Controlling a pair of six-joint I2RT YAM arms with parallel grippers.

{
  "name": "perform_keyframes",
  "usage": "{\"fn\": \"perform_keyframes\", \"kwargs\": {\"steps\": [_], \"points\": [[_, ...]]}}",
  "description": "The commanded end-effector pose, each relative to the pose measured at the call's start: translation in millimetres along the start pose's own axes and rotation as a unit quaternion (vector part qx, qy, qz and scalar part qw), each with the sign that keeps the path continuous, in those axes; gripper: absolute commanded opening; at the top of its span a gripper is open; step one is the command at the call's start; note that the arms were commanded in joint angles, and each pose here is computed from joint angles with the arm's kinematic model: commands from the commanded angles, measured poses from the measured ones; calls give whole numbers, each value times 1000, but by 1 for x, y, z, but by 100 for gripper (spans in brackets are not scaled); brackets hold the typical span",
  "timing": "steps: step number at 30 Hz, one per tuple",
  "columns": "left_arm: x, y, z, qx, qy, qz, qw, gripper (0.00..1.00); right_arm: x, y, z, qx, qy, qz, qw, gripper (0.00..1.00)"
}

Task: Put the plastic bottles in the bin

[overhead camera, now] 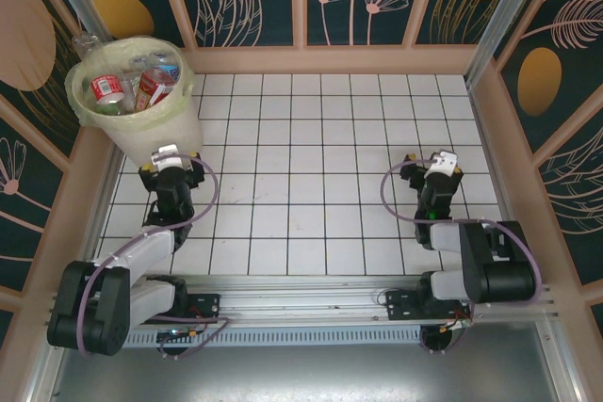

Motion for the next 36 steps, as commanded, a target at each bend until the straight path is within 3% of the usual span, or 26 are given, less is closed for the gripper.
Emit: {"fn": "perform_keyframes", "kwargs": {"steps": [1, 10, 16, 22, 24, 31, 36], "points": [[1, -17, -2, -11, 14, -55, 998, 99, 6, -22, -1, 8, -3, -59, 998, 99], [9, -4, -13, -9, 66, -81, 994, 99, -7, -19, 0, 10, -17, -89, 996, 99], [15, 1, -6, -42, 72, -94, 992, 99, -4, -15, 10, -8, -43, -88, 995, 99], [23, 7, -1, -52, 71, -92, 992, 99, 14, -8, 0, 17, -18, -51, 998, 99], [30, 11, 0, -56, 83, -56, 993, 99, 14, -7, -2, 22, -18, -52, 998, 99], [28, 12, -5, -47, 105, -56, 992, 99, 14, -7, -2, 22, -19, -52, 998, 99], [8, 8, 1, -56, 123, -90, 987, 99, 0, -10, -3, 24, -28, -79, 996, 99]]}}
Point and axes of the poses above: each hand's point on the last joint's axis, 136 mm out from that joint toward the fingers, its own x axis out along the fingers, its own z axis along the line the jaws close on, y = z × x, the point moved 3 cm from there along -x, back along the fingers, and after that the axes turned 15 degrees about -x, right-handed, at the moved point
